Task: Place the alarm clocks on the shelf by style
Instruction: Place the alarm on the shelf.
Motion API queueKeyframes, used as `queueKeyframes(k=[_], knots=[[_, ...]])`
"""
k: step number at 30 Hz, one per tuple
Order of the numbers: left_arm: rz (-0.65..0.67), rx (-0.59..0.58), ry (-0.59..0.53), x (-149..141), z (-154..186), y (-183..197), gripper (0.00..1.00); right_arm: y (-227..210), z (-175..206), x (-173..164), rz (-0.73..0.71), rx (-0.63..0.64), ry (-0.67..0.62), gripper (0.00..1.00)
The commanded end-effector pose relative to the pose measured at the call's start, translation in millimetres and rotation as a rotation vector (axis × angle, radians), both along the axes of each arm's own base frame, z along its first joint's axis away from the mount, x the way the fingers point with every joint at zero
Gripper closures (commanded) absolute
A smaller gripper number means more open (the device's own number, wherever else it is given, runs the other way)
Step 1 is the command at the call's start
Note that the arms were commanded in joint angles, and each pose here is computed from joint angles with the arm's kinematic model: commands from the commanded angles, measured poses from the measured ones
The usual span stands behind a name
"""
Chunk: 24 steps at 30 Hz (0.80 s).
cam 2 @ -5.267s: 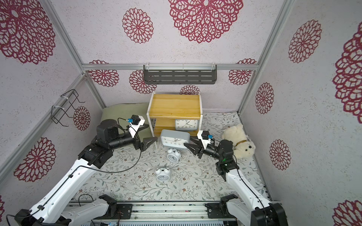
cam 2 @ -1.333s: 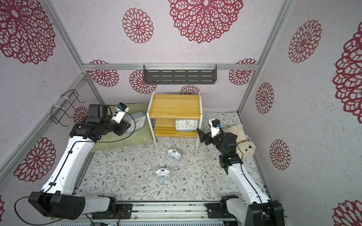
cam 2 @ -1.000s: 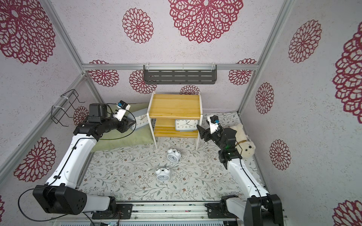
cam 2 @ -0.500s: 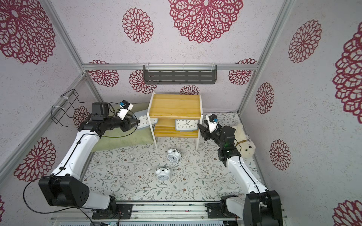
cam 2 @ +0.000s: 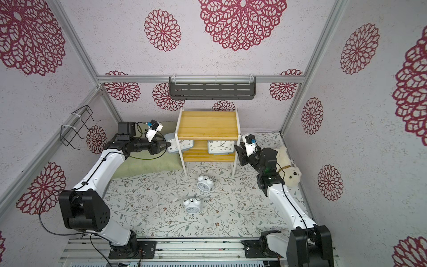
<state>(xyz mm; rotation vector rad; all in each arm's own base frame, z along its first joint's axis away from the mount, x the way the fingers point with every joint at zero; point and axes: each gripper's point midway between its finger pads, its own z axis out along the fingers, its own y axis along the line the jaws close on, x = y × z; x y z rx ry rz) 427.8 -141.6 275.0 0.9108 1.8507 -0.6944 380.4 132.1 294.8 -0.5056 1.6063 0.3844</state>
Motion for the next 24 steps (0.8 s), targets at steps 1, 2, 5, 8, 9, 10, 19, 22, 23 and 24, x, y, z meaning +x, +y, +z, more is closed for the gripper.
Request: queueKeyframes(k=[1, 2, 5, 8, 9, 10, 19, 22, 23, 24], knots=[[-0.095, -0.063, -0.123, 5, 27, -10, 0.91, -10, 23, 8, -0.056, -0.020, -0.058, 0.67], [-0.108, -0.073, -0.120, 5, 26, -11, 0.91, -9, 22, 8, -0.054, -0.021, -0.057, 0.67], [-0.137, -0.090, -0.122, 7, 21, -15, 0.91, -10, 23, 9, -0.058, -0.027, -0.057, 0.67], [-0.153, -0.106, -0.107, 11, 16, -18, 0.91, -9, 23, 8, -0.054, -0.027, -0.055, 0.67], [-0.162, -0.114, -0.101, 13, 14, -19, 0.91, -9, 23, 8, -0.048, -0.026, -0.055, 0.67], [-0.172, -0.120, -0.097, 13, 13, -20, 0.91, -8, 22, 8, -0.043, -0.027, -0.052, 0.67], [-0.231, -0.116, -0.089, 17, -4, -36, 0.91, -8, 20, 9, -0.043, -0.028, -0.044, 0.67], [-0.250, -0.114, -0.099, 19, -7, -40, 0.91, -7, 19, 8, -0.040, -0.029, -0.041, 0.67], [-0.257, -0.117, -0.099, 21, -9, -41, 0.91, -7, 19, 8, -0.041, -0.028, -0.041, 0.67], [-0.263, -0.120, -0.097, 22, -9, -42, 0.91, -7, 18, 8, -0.039, -0.029, -0.039, 0.67]])
